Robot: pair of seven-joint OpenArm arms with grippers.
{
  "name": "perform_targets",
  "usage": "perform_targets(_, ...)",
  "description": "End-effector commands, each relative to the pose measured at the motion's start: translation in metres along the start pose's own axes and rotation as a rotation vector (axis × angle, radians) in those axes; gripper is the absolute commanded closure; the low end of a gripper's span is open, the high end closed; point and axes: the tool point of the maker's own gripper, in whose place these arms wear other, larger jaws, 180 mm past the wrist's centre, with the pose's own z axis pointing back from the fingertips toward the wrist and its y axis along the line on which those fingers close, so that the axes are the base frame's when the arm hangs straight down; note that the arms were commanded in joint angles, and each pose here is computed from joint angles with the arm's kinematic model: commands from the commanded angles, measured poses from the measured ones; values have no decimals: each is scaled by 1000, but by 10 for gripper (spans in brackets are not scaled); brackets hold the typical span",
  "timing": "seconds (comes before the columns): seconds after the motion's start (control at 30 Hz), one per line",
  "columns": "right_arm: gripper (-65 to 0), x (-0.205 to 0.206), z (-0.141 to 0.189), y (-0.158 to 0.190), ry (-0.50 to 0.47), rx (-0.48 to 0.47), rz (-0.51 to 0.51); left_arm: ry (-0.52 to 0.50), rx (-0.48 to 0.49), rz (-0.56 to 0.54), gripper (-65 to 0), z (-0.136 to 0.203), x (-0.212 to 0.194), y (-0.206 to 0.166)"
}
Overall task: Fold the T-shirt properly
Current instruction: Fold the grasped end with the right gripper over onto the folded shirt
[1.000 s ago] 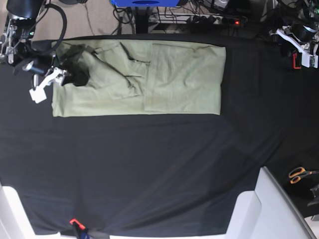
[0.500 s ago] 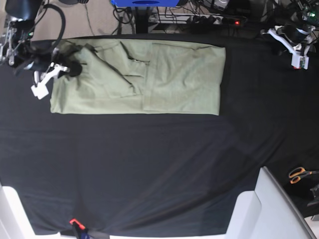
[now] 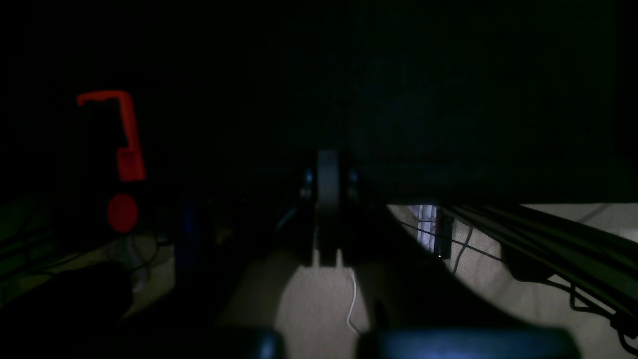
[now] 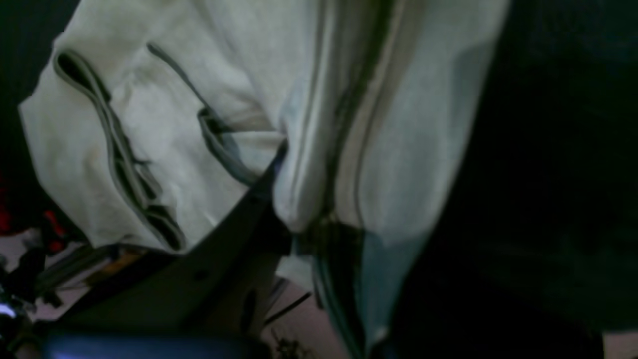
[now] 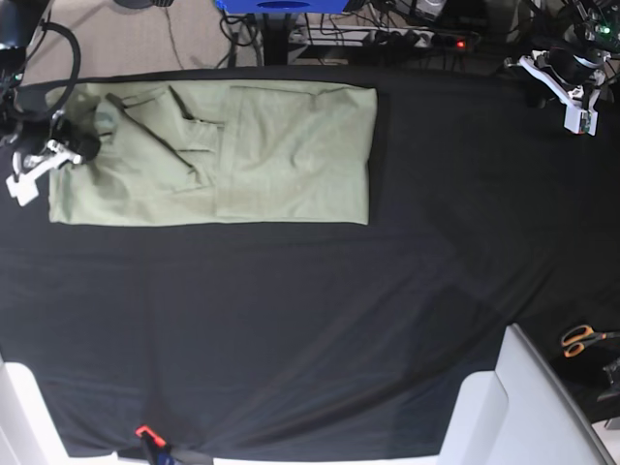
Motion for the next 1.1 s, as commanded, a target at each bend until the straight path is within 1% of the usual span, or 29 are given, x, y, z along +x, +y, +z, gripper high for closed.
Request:
perform_targets(0.0, -2, 19, 10, 11, -58, 8, 33, -29, 8, -16, 0, 5, 9, 4)
perform_targets(0.1, -2, 16, 12, 30, -72, -16, 1, -29, 8, -16, 0, 5, 9, 4)
perform_targets(0.2, -2, 15, 15, 52, -113, -24, 16, -29, 8, -16, 0, 5, 9, 4)
perform_targets(0.3, -2, 6, 13, 78, -108, -23, 30, -28, 9, -17, 0, 4, 9, 4)
perform_targets(0.37, -2, -3, 9, 96, -87, -17, 36, -28, 9, -17, 0, 4, 9, 4)
perform_targets(0.43, -2, -10, 5, 111, -78, -20, 77, -28, 9, -17, 0, 4, 9, 4)
perform_targets(0.6, -2, -23, 1, 141, -111, -122, 260, -28, 9, -17, 0, 4, 9, 4)
perform_targets(0.7, -2, -38, -4, 157, -106, -151, 357, -28, 9, -17, 0, 4, 9, 4)
perform_targets(0.8, -2, -52, -10, 167, -97, -177, 371, -28, 9, -17, 0, 4, 9, 4)
perform_targets(0.97, -2, -70, -18, 193, -96, -146, 428, -29, 9, -17, 0, 4, 10, 4)
perform_targets(1.07, 0, -75, -21, 206, -104, -132, 429, -28, 9, -17, 0, 4, 9, 5)
